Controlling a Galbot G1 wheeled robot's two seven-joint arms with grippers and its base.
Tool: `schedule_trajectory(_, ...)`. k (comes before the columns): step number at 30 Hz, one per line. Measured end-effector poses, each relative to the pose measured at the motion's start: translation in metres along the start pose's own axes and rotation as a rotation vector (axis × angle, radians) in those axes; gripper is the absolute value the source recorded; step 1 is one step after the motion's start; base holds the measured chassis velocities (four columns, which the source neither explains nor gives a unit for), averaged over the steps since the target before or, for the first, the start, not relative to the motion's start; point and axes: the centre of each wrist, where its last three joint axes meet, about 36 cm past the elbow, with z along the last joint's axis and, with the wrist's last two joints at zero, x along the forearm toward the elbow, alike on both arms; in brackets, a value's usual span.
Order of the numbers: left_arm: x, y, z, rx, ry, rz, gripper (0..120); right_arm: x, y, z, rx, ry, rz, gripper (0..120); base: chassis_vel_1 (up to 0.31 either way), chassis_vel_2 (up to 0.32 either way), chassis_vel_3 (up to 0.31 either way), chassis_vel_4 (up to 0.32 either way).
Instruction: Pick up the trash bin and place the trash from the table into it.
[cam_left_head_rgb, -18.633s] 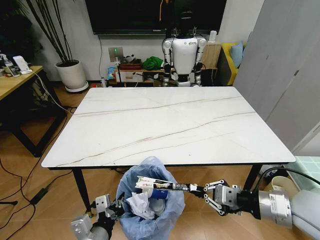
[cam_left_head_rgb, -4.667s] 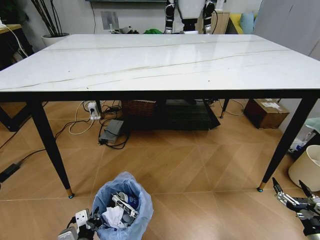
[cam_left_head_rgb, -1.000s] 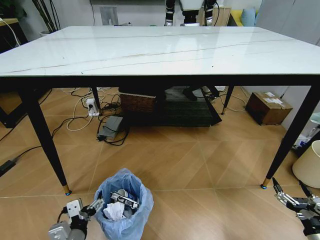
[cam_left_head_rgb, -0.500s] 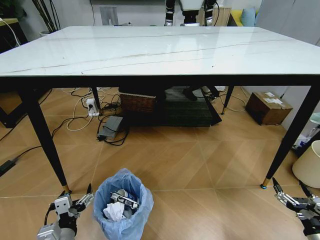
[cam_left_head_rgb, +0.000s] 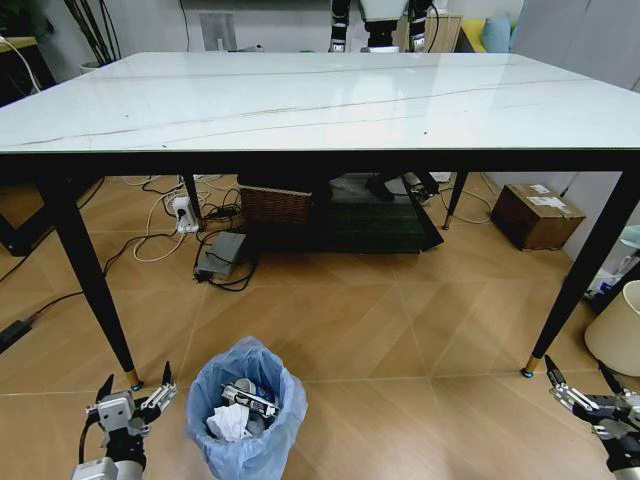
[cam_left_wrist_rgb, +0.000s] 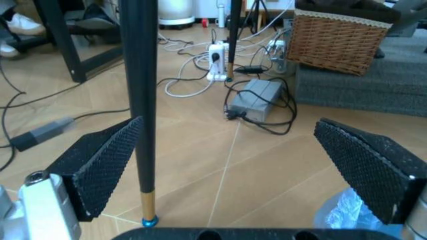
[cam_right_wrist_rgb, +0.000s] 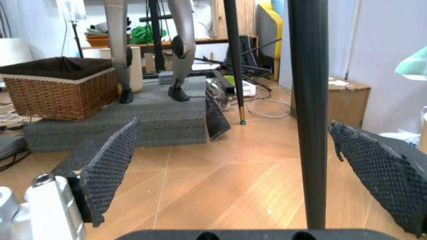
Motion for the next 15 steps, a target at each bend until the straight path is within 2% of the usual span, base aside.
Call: schedule_trajectory(15,-0.0052,0.0001,0.0017,0.005,-0.008,0.006,100,0.0,0.0,0.0,0.0,0.0,0.0,100,0.0,0.0,0.0,0.0)
